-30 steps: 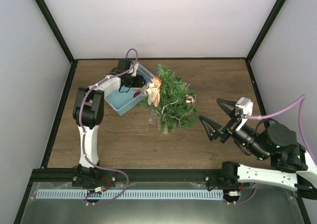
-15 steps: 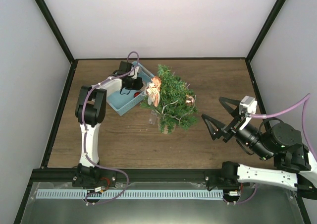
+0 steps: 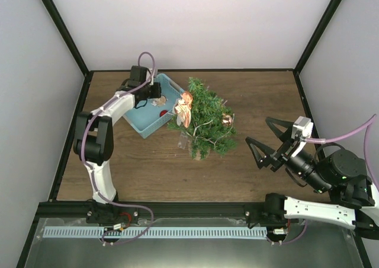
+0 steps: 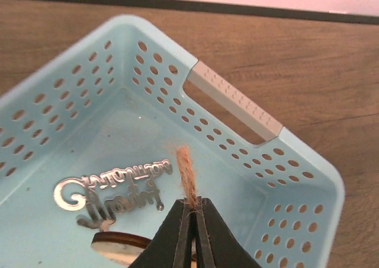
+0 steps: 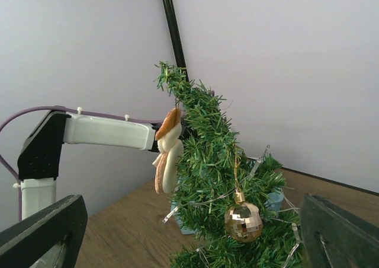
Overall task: Decorate the small christmas tree
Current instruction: Pick up the decoration item from the storage box, then adjust the decoration item at the center of the board.
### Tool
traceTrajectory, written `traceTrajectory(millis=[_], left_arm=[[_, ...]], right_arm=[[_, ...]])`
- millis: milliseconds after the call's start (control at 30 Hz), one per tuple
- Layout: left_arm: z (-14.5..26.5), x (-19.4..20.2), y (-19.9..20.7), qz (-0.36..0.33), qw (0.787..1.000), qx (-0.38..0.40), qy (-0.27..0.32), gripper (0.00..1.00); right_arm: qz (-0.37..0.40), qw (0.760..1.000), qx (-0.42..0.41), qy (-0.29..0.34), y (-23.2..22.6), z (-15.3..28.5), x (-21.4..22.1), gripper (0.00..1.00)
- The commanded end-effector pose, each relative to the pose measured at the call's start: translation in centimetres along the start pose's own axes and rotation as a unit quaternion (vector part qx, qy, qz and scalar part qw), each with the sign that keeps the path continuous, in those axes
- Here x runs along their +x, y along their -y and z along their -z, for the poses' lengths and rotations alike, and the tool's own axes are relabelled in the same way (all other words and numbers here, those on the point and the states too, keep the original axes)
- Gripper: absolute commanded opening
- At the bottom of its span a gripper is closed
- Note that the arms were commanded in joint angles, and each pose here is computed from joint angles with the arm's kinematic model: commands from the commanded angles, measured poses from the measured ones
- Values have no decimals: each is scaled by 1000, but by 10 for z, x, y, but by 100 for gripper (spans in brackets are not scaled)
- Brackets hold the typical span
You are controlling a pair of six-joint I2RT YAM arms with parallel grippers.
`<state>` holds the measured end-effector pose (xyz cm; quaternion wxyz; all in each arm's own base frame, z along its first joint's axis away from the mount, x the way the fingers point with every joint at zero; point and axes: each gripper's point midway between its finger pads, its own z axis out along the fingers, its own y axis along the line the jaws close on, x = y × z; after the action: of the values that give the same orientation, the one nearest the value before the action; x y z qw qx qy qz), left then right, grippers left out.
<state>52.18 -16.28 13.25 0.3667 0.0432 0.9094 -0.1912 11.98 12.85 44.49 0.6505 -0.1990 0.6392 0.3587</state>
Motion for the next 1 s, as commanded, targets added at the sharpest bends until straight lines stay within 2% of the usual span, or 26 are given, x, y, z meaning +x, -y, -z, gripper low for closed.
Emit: traceTrajectory(millis=[0,200,467,600,767,967], left_arm=[[30,-22,0,3,999,-18,47,4],[75,-39,9,6,997,-28,70,4],[145,-29,29,5,997,-7,82,4],[183,-19,50,3,995,36,94,4],[236,-6,83,-14,987,107,119,4],[296,15,120,-11,969,206,134,4]], right_arm=[[-9,1000,-3,-1,2,5,1,100],[1,1000,0,-9,3,4,6,100],[-21,1000,15,15,13,11,2,100],[-22,999,23,3,11,5,5,100],[5,1000,-18,-12,-13,-12,5,100],[44,997,-63,-2,-45,-37,-9,99]])
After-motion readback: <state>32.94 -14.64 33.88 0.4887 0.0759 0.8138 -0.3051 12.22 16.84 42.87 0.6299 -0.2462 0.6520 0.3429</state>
